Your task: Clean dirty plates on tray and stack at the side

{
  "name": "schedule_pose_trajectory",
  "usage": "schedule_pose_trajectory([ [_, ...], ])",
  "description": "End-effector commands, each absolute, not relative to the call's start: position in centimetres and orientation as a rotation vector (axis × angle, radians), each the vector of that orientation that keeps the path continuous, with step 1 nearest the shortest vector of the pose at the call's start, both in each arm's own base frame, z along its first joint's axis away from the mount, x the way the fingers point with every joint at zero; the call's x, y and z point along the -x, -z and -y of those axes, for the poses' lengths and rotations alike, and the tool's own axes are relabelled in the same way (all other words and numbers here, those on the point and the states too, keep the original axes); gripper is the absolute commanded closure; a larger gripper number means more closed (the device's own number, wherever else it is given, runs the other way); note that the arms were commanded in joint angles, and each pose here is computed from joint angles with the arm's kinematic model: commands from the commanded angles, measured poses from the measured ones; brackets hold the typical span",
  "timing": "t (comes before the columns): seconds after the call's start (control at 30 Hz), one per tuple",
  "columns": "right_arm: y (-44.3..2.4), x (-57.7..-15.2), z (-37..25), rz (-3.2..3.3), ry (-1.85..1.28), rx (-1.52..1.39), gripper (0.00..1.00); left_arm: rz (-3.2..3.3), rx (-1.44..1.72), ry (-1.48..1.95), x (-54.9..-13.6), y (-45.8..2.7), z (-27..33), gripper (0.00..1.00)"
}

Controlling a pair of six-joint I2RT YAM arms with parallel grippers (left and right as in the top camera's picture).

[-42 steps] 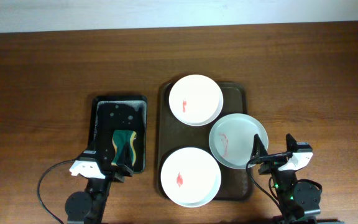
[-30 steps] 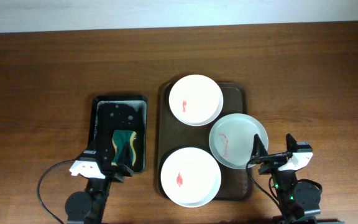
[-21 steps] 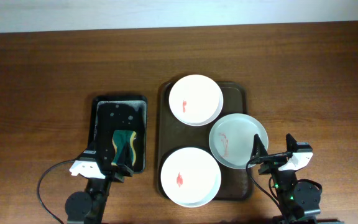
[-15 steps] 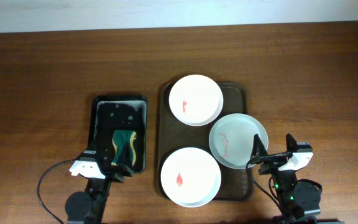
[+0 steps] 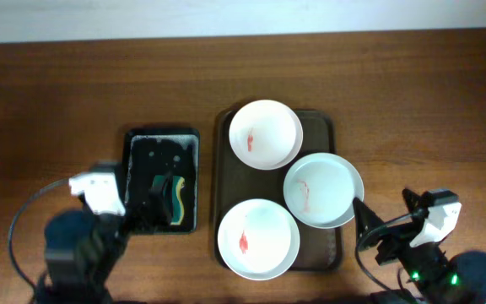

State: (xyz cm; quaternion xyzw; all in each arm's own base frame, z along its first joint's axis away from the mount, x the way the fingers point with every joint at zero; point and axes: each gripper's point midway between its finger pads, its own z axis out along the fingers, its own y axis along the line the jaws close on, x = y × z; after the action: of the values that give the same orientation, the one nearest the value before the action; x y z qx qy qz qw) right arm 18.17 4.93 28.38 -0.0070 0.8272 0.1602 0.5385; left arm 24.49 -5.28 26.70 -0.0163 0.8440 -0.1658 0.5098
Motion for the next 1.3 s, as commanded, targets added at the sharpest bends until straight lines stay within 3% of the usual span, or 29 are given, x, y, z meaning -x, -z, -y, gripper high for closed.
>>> schedule_pose_trajectory([
  [0.0, -31.5, -19.2, -5.6, -2.130, -0.415, 0.024, 0.01, -2.267, 0.079, 0.352, -26.6, -28.3, 5.0, 0.01],
  [0.13, -30.8, -21.6, -7.6, -2.274, -0.540, 0.050, 0.02, -2.517, 0.090, 0.428, -27.4, -25.4, 6.3, 0.01],
  [0.27, -26.4, -21.3, -8.4, -2.527, -0.617, 0.010, 0.01, -2.790, 0.172, 0.279, -26.5, -19.8, 4.6, 0.00],
  [0.47, -24.8, -18.2, -12.0, -2.651, -0.723, 0.263, 0.01, -3.092, 0.260, 0.194, -26.1, -5.9, 4.8, 0.42],
  [0.5, -24.8, -17.9, -12.5, -2.652, -0.731, 0.297, 0.01, -3.101, 0.246, 0.220, -26.3, -3.8, 5.4, 0.55],
  [0.53, -24.7, -17.6, -13.2, -2.661, -0.744, 0.329, 0.01, -3.131, 0.229, 0.209, -26.7, -0.9, 5.8, 0.78],
  [0.63, -24.5, -17.6, -13.3, -2.673, -0.737, 0.330, 0.01, -3.161, 0.235, 0.162, -27.1, 1.2, 5.4, 0.91],
  [0.67, -24.5, -17.6, -13.3, -2.680, -0.740, 0.314, 0.00, -3.175, 0.238, 0.167, -27.0, 1.7, 5.5, 1.00],
  [0.8, -24.1, -17.9, -13.3, -2.707, -0.738, 0.289, 0.04, -3.189, 0.239, 0.162, -27.9, -1.6, 5.6, 1.00],
  [0.83, -23.9, -18.0, -13.3, -2.714, -0.737, 0.288, 0.04, -3.181, 0.232, 0.164, -28.3, -2.8, 5.6, 0.90],
  [0.87, -23.8, -18.1, -13.4, -2.722, -0.736, 0.286, 0.04, -3.168, 0.222, 0.159, -28.8, -4.0, 5.6, 0.64],
  [0.9, -23.6, -18.1, -13.4, -2.729, -0.736, 0.285, 0.05, -3.152, 0.216, 0.160, -29.1, -4.7, 5.6, 0.45],
  [0.93, -23.5, -18.2, -13.4, -2.736, -0.736, 0.284, 0.05, -3.146, 0.215, 0.156, -29.2, -4.8, 5.6, 0.40],
  [0.97, -23.5, -18.2, -13.4, -2.739, -0.736, 0.283, 0.05, -3.137, 0.216, 0.055, -29.3, -4.4, 4.4, 0.41],
  [1.0, -23.4, -18.2, -13.4, -2.741, -0.735, 0.282, 0.05, -3.111, 0.214, 0.054, -29.3, -2.9, 4.4, 0.53],
  [1.03, -23.4, -18.1, -13.4, -2.744, -0.735, 0.281, 0.05, -3.108, 0.239, 0.055, -29.0, -2.2, 4.3, 0.57],
  [1.13, -22.8, -17.8, -13.3, -2.769, -0.732, 0.276, 0.05, -3.089, 0.276, 0.072, -28.2, 0.2, 4.3, 0.62],
  [1.17, -22.2, -17.6, -13.2, -2.789, -0.730, 0.272, 0.05, -3.081, 0.275, 0.075, -27.9, 1.0, 4.3, 0.87],
  [1.2, -21.3, -17.4, -13.2, -2.813, -0.728, 0.266, 0.05, -3.082, 0.275, 0.075, -27.7, 1.2, 4.3, 1.00],
  [1.27, -19.0, -17.3, -12.8, -2.870, -0.705, 0.188, 0.10, -3.079, 0.275, 0.100, -28.0, 0.4, 4.6, 1.00],
])
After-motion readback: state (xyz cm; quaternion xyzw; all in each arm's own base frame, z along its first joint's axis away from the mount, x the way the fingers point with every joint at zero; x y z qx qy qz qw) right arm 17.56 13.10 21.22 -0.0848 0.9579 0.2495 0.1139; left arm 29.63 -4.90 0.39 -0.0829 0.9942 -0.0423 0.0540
